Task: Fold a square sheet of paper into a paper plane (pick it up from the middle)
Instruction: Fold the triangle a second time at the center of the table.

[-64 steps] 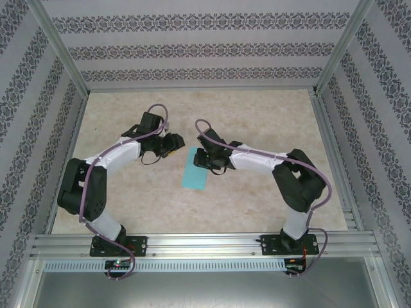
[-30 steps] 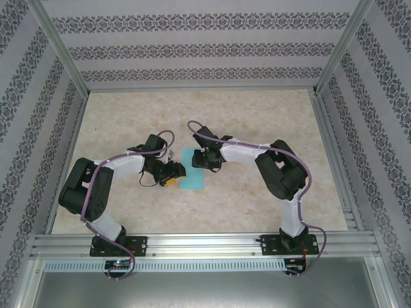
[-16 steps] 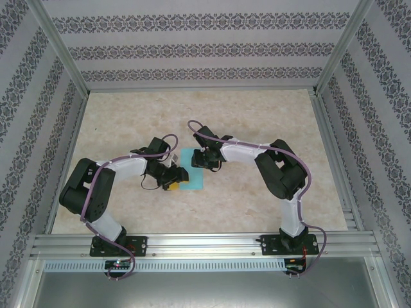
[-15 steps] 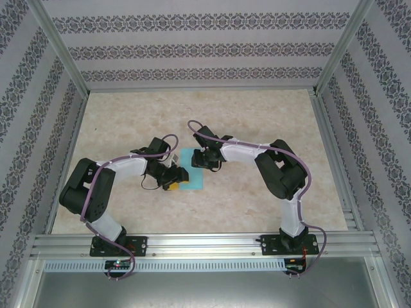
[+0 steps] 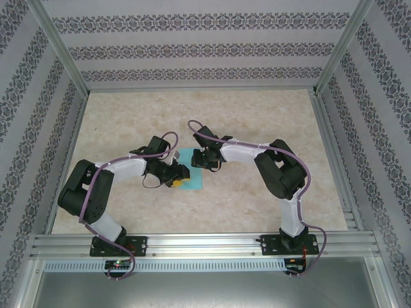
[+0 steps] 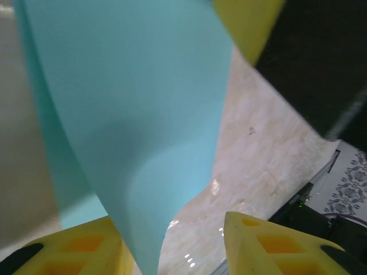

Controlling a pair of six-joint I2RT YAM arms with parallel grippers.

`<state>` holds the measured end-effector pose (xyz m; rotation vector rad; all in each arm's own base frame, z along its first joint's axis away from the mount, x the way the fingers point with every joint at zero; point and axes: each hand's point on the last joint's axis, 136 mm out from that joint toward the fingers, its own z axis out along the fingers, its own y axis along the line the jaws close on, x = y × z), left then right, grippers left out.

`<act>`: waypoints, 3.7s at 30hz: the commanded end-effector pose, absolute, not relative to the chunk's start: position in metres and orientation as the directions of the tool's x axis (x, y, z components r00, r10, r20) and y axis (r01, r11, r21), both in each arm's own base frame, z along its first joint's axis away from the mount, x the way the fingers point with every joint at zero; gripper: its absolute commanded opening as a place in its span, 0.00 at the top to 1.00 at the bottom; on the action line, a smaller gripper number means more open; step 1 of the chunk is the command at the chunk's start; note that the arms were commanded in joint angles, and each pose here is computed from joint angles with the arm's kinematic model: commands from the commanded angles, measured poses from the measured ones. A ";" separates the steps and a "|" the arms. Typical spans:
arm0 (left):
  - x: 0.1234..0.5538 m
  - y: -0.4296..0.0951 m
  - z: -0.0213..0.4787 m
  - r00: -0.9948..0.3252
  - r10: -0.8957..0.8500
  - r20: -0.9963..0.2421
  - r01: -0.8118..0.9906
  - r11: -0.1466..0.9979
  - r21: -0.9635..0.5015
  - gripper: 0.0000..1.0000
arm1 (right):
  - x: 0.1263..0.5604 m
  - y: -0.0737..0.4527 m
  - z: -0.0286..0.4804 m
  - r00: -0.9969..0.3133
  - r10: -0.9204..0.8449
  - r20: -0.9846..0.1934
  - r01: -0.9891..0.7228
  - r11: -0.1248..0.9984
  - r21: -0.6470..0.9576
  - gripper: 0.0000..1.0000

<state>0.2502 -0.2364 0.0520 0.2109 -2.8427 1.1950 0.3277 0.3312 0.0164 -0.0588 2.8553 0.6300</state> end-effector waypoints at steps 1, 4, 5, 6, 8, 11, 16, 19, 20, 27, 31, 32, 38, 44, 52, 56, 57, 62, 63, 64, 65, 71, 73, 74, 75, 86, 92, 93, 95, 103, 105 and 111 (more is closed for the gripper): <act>0.259 -0.251 0.073 -0.995 -0.085 0.044 -0.088 0.632 -0.770 0.56 | 0.312 0.324 -0.009 -0.990 0.005 -0.142 -0.052 0.918 0.392 0.76; 0.265 -0.254 0.074 -0.996 -0.085 0.032 -0.079 0.625 -0.777 0.56 | 0.311 0.327 -0.007 -0.991 0.006 -0.135 -0.050 0.911 0.410 0.77; 0.267 -0.255 0.074 -0.996 -0.087 0.028 -0.076 0.623 -0.779 0.56 | 0.311 0.328 -0.006 -0.991 0.008 -0.134 -0.049 0.907 0.417 0.77; 0.270 -0.256 0.074 -0.996 -0.088 0.026 -0.076 0.621 -0.780 0.56 | 0.311 0.329 -0.004 -0.991 0.009 -0.134 -0.049 0.903 0.426 0.77; 0.274 -0.258 0.072 -0.996 -0.090 0.022 -0.073 0.618 -0.783 0.55 | 0.313 0.331 0.002 -0.990 0.016 -0.137 -0.048 0.890 0.454 0.77; 0.279 -0.260 0.069 -0.996 -0.091 0.012 -0.066 0.615 -0.786 0.53 | 0.315 0.331 0.014 -0.988 0.031 -0.149 -0.047 0.868 0.494 0.76; 0.287 -0.263 0.066 -0.995 -0.098 -0.001 -0.059 0.610 -0.791 0.48 | 0.319 0.330 0.031 -0.987 0.048 -0.156 -0.046 0.834 0.550 0.75; 0.288 -0.263 0.060 -0.995 -0.098 0.005 -0.065 0.620 -0.782 0.48 | 0.323 0.325 0.044 -0.982 0.069 -0.176 -0.046 0.816 0.576 0.72; 0.287 -0.262 0.058 -0.995 -0.099 0.007 -0.068 0.623 -0.779 0.48 | 0.324 0.323 0.051 -0.978 0.077 -0.195 -0.054 0.808 0.587 0.70; 0.285 -0.256 0.047 -0.993 -0.115 0.017 -0.088 0.655 -0.751 0.66 | 0.316 0.324 0.074 -0.964 0.079 -0.252 -0.112 0.742 0.661 0.65; 0.283 -0.253 0.043 -0.993 -0.120 0.023 -0.098 0.665 -0.740 0.72 | 0.310 0.330 0.070 -0.970 0.054 -0.238 -0.124 0.729 0.673 0.67; 0.283 -0.252 0.042 -0.992 -0.120 0.025 -0.100 0.669 -0.736 0.74 | 0.308 0.332 0.067 -0.972 0.044 -0.232 -0.128 0.729 0.673 0.67; 0.282 -0.251 0.041 -0.992 -0.120 0.025 -0.100 0.676 -0.730 0.80 | 0.303 0.339 0.055 -0.979 0.015 -0.202 -0.125 0.742 0.659 0.68; 0.281 -0.250 0.040 -0.992 -0.122 0.026 -0.103 0.679 -0.727 0.82 | 0.298 0.340 0.044 -0.986 0.002 -0.166 -0.108 0.748 0.655 0.70; 0.281 -0.250 0.039 -0.992 -0.121 0.026 -0.102 0.679 -0.727 0.83 | 0.294 0.339 0.041 -0.988 -0.001 -0.152 -0.103 0.740 0.665 0.76; 0.282 -0.251 0.041 -0.993 -0.118 0.022 -0.097 0.675 -0.731 0.83 | 0.296 0.337 0.039 -0.988 0.003 -0.156 -0.100 0.751 0.653 0.86; 0.283 -0.252 0.041 -0.993 -0.119 0.021 -0.096 0.674 -0.732 0.83 | 0.297 0.336 0.038 -0.987 0.004 -0.160 -0.102 0.755 0.647 0.88; 0.286 -0.255 0.046 -0.994 -0.107 0.008 -0.077 0.665 -0.743 0.83 | 0.302 0.332 0.031 -0.986 -0.007 -0.168 -0.109 0.787 0.607 0.91; 0.287 -0.256 0.048 -0.994 -0.106 0.005 -0.075 0.663 -0.745 0.83 | 0.303 0.330 0.028 -0.986 -0.008 -0.168 -0.108 0.794 0.598 0.92; 0.288 -0.256 0.048 -0.995 -0.103 0.001 -0.070 0.663 -0.746 0.82 | 0.304 0.329 0.026 -0.986 -0.008 -0.167 -0.107 0.799 0.592 0.92; 0.289 -0.257 0.049 -0.995 -0.103 0.002 -0.070 0.661 -0.747 0.83 | 0.304 0.329 0.024 -0.986 -0.008 -0.166 -0.105 0.803 0.587 0.93; 0.291 -0.259 0.048 -0.995 -0.096 0.006 -0.068 0.655 -0.752 0.82 | 0.309 0.328 0.021 -0.985 -0.010 -0.175 -0.111 0.811 0.575 0.94; 0.291 -0.261 0.046 -0.996 -0.092 0.012 -0.069 0.655 -0.752 0.82 | 0.311 0.328 0.021 -0.984 -0.011 -0.177 -0.113 0.812 0.573 0.94; 0.291 -0.261 0.045 -0.996 -0.090 0.012 -0.068 0.654 -0.753 0.82 | 0.311 0.328 0.021 -0.984 -0.012 -0.178 -0.113 0.813 0.571 0.94; 0.290 -0.261 0.044 -0.996 -0.087 0.015 -0.069 0.654 -0.753 0.82 | 0.312 0.328 0.020 -0.984 -0.013 -0.179 -0.114 0.815 0.568 0.94; 0.290 -0.264 0.041 -0.997 -0.073 0.024 -0.065 0.650 -0.757 0.82 | 0.316 0.324 0.019 -0.983 -0.005 -0.181 -0.106 0.828 0.551 0.93; 0.291 -0.265 0.047 -0.997 -0.071 0.014 -0.056 0.641 -0.765 0.81 | 0.317 0.322 0.018 -0.983 -0.003 -0.184 -0.104 0.831 0.546 0.93; 0.291 -0.265 0.048 -0.997 -0.071 0.011 -0.054 0.640 -0.766 0.80 | 0.317 0.323 0.018 -0.983 -0.003 -0.185 -0.105 0.831 0.547 0.93; 0.291 -0.265 0.049 -0.998 -0.070 0.009 -0.052 0.639 -0.768 0.80 | 0.319 0.322 0.019 -0.982 0.000 -0.188 -0.104 0.832 0.546 0.93; 0.291 -0.265 0.045 -0.997 -0.070 0.015 -0.057 0.644 -0.763 0.80 | 0.319 0.321 0.016 -0.983 0.002 -0.185 -0.099 0.837 0.538 0.93; 0.290 -0.264 0.044 -0.997 -0.070 0.018 -0.059 0.646 -0.761 0.80 | 0.319 0.320 0.014 -0.984 0.003 -0.180 -0.095 0.838 0.537 0.93; 0.289 -0.263 0.037 -0.997 -0.073 0.034 -0.074 0.656 -0.751 0.80 | 0.319 0.321 0.013 -0.985 0.006 -0.173 -0.090 0.838 0.538 0.93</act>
